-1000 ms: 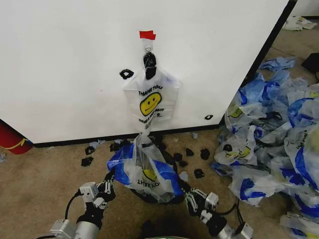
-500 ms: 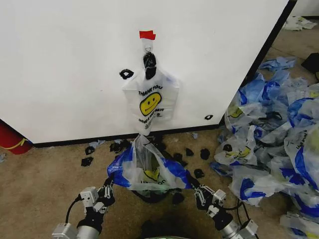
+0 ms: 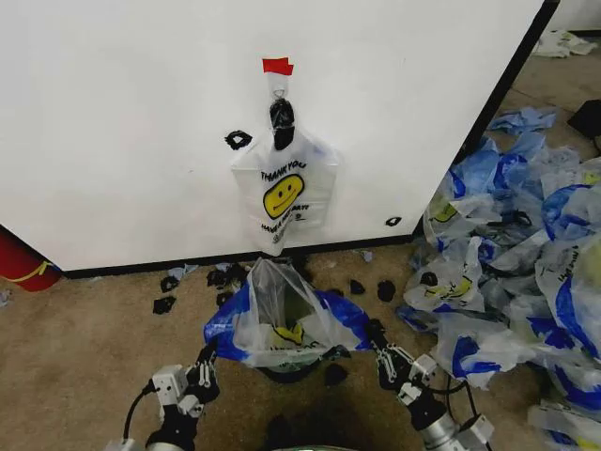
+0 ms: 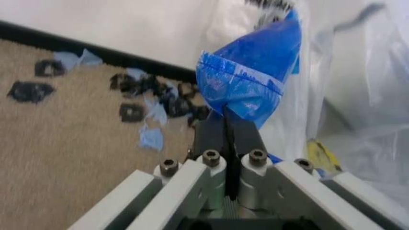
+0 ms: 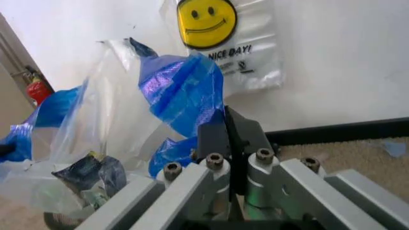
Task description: Pick up the garbage bag from the wall and place it over the trash bin.
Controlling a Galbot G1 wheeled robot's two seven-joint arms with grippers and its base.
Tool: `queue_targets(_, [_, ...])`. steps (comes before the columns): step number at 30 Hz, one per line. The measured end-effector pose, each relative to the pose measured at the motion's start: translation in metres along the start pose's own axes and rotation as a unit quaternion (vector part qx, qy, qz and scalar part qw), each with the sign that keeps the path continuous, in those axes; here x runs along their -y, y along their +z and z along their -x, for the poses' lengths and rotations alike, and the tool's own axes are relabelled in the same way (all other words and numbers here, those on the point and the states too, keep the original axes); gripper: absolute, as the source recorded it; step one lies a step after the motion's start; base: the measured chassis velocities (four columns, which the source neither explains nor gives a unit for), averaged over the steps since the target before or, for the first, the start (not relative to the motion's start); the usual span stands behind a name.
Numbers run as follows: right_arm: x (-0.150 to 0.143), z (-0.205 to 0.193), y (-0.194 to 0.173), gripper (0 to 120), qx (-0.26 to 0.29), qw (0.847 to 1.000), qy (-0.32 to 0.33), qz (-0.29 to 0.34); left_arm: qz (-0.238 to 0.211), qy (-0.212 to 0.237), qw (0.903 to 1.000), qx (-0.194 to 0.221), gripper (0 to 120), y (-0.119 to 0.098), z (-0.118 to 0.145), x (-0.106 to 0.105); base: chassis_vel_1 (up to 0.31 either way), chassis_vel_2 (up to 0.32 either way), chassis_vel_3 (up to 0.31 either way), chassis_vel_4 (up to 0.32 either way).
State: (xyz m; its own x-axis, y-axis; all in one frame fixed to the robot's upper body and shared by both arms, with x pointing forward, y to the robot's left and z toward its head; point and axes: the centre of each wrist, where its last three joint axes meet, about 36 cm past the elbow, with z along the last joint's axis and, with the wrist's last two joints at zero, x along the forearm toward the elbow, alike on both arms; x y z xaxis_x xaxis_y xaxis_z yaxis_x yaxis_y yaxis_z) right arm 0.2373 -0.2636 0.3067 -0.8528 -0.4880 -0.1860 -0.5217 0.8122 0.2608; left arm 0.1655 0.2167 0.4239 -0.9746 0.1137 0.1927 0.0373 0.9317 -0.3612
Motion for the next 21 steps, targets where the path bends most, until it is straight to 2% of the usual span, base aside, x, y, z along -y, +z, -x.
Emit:
queue_targets(10, [0.005, -0.021, 0.012, 0, -0.016, 1.0, 0.013, -0.012, 0.005, -0.007, 0.9997, -0.021, 0, 0.022, -0.009, 0.001, 0.0, 0.0, 0.0, 0.0])
queue_targets(21, [0.025, -0.021, 0.026, 0, -0.024, 0.999, 0.03, -0.033, 0.008, -0.012, 0.9995, -0.029, 0, 0.037, 0.01, -0.01, 0.0, 0.0, 0.0, 0.0])
